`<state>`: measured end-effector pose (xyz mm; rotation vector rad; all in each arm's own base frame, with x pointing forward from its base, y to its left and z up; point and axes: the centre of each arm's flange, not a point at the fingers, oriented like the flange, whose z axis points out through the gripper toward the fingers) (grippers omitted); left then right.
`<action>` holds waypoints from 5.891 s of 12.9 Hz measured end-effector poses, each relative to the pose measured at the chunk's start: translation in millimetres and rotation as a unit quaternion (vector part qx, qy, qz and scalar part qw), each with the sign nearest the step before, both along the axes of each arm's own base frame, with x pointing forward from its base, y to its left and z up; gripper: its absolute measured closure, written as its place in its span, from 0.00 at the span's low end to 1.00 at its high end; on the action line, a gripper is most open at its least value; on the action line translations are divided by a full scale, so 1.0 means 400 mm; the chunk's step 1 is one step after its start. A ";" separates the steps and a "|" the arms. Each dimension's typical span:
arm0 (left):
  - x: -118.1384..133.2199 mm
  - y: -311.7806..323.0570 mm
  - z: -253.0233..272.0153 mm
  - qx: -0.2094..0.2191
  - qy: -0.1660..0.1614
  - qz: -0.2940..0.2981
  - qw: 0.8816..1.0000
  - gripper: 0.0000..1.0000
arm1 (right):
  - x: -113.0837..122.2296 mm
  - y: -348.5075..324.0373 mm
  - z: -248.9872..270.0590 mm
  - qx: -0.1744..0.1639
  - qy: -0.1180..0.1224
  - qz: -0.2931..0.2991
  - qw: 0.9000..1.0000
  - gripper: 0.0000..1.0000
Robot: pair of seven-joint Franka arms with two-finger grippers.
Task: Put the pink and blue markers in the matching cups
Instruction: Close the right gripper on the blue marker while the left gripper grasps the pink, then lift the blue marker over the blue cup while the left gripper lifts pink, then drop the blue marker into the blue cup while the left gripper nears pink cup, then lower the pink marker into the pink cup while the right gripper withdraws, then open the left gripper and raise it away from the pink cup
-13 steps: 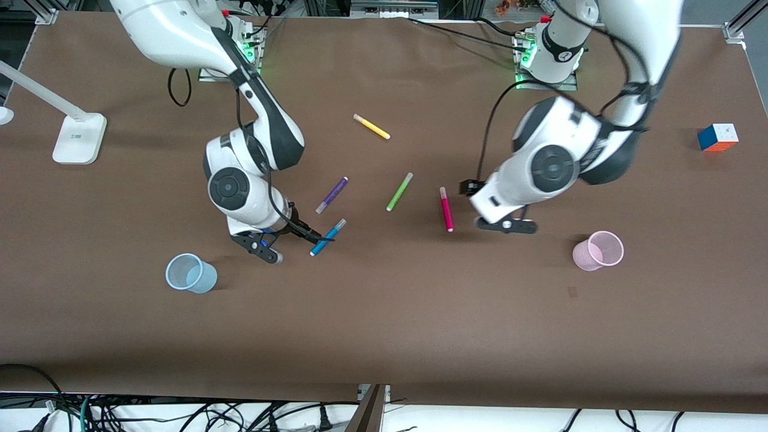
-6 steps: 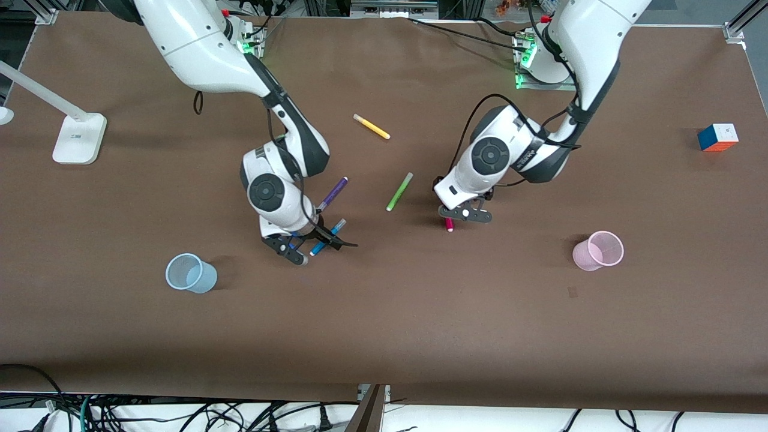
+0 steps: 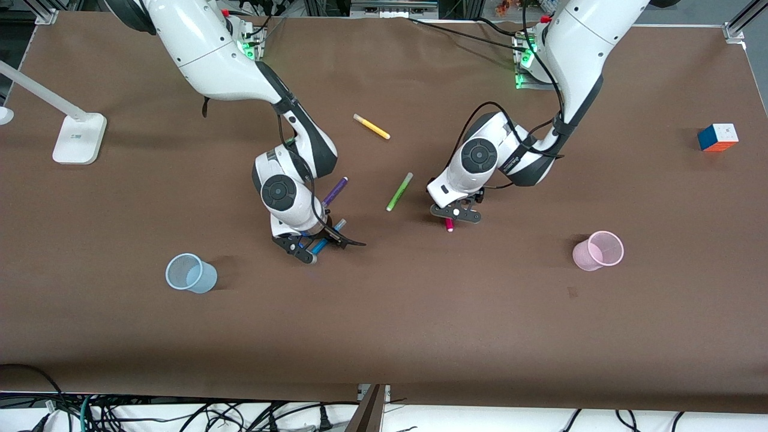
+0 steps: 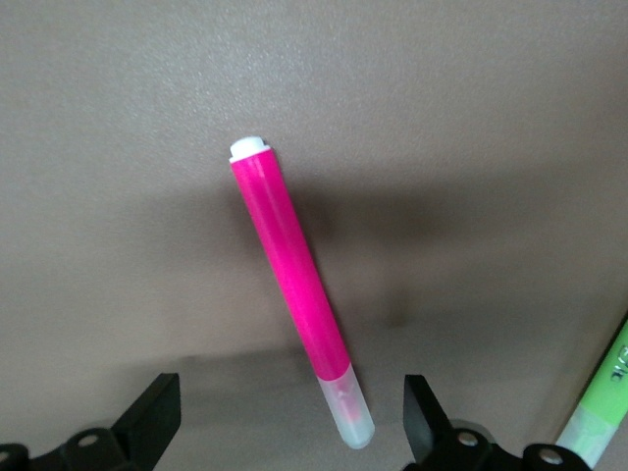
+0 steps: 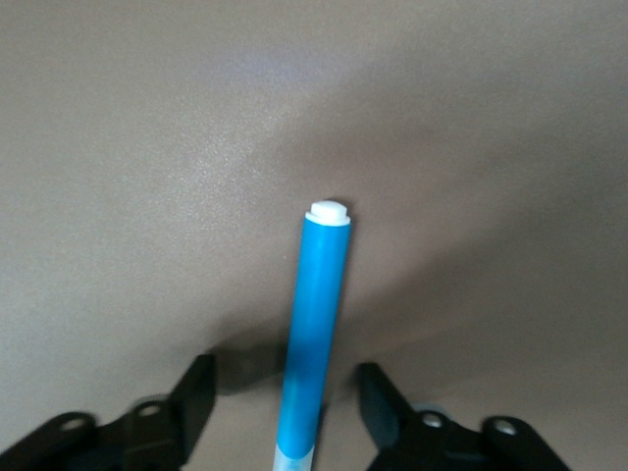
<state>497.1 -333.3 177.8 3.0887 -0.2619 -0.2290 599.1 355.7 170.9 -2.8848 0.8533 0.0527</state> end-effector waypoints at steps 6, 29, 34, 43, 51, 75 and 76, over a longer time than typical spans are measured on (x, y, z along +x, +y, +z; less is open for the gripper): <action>-0.058 -0.079 -0.005 0.021 -0.013 0.002 1.000 0.15 | 0.069 -0.053 0.059 -0.005 -0.002 0.007 1.000 0.83; 0.214 0.295 0.471 0.255 0.195 -0.118 0.940 0.83 | 0.249 -1.095 0.223 0.340 0.109 -0.004 0.934 0.83; 0.262 0.560 0.558 0.295 0.270 -0.164 0.902 0.83 | 0.244 -1.117 0.161 0.374 0.101 -0.007 0.922 0.83; 0.329 0.617 0.321 0.406 0.331 -0.296 0.799 0.83 | 0.251 -1.125 0.194 0.382 0.096 0.002 0.919 0.37; 0.365 0.619 0.215 0.435 0.312 -0.348 0.770 0.83 | 0.158 -0.993 0.813 0.151 0.107 0.150 0.971 0.18; 0.355 0.521 0.711 0.192 0.103 -0.042 0.975 0.00 | -0.118 -0.813 1.016 -0.053 0.063 0.223 0.971 0.00; 0.361 0.547 0.767 0.151 0.092 -0.020 0.984 0.00 | -0.118 -0.811 1.017 -0.053 0.063 0.225 0.971 0.00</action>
